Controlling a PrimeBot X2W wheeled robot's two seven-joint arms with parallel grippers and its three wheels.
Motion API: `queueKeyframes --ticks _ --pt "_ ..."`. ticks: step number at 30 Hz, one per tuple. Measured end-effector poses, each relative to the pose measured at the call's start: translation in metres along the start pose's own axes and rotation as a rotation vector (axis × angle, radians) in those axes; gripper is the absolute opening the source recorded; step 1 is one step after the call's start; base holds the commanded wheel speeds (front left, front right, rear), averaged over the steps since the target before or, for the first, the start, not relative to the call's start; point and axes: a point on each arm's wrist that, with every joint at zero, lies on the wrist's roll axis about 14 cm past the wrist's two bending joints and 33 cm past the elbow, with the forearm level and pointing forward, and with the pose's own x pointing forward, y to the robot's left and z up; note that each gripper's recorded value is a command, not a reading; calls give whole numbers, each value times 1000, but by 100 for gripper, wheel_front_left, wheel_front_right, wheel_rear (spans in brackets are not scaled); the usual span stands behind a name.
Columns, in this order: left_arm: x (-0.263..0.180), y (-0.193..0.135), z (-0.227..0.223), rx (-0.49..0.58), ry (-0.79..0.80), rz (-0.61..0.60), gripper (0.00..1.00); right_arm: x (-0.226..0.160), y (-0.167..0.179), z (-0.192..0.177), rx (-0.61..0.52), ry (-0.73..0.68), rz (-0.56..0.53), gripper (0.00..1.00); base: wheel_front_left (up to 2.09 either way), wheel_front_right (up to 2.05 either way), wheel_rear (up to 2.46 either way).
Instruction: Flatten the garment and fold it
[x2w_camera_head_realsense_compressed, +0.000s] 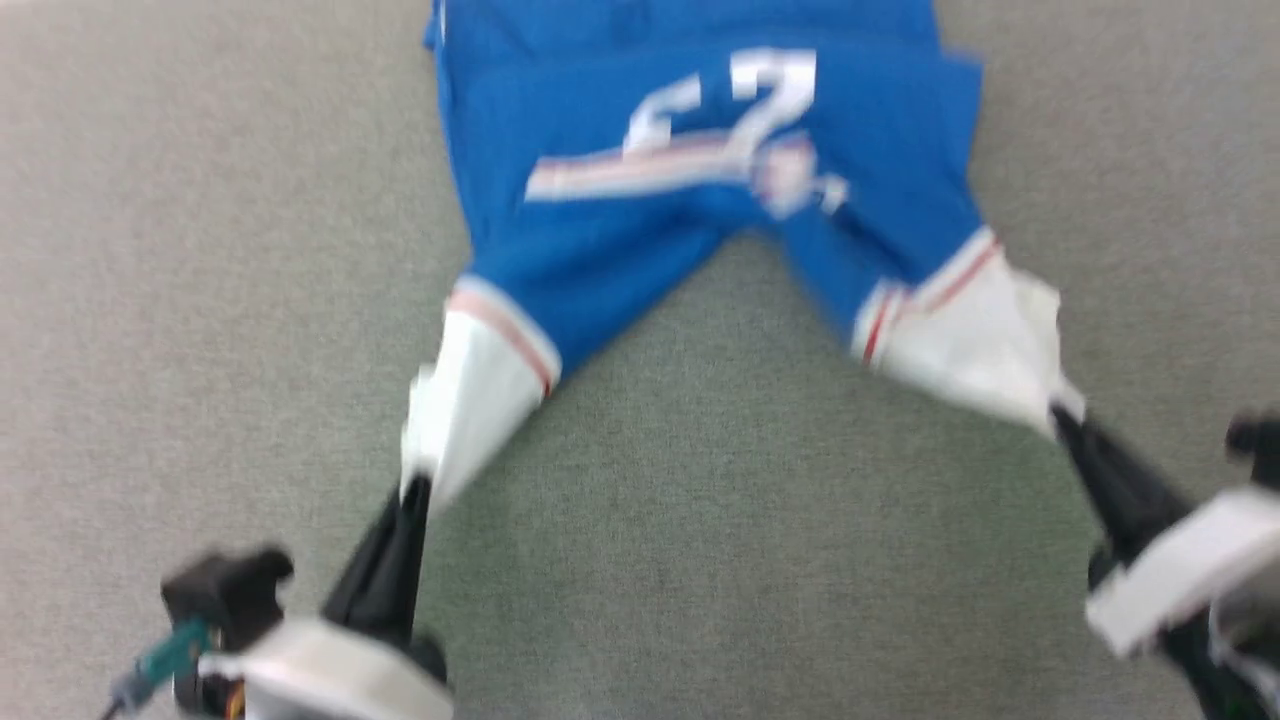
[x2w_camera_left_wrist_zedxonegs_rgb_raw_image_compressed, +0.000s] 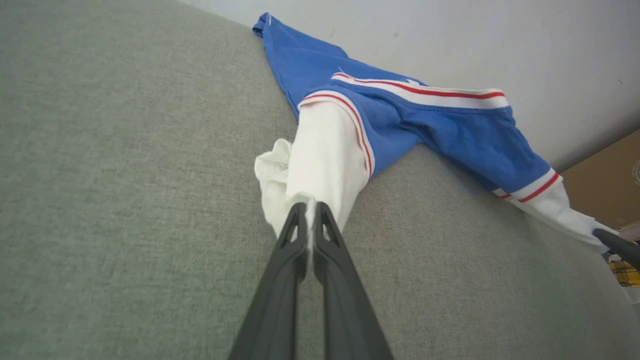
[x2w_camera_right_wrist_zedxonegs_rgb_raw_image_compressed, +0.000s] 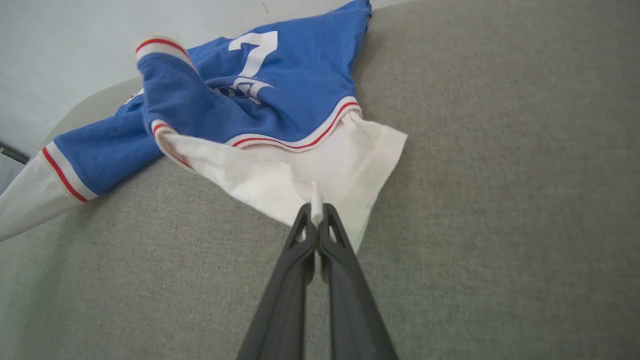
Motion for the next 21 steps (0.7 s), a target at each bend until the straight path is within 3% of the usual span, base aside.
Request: queueKeyframes --ticks 11,21 --pt "-76 33 -45 -55 173 136 0 -87 -48 -70 125 136 -214 0 0 0 0" --pt "-127 53 -52 -66 198 237 0 -135 -65 -87 183 133 -328 0 0 0 0"
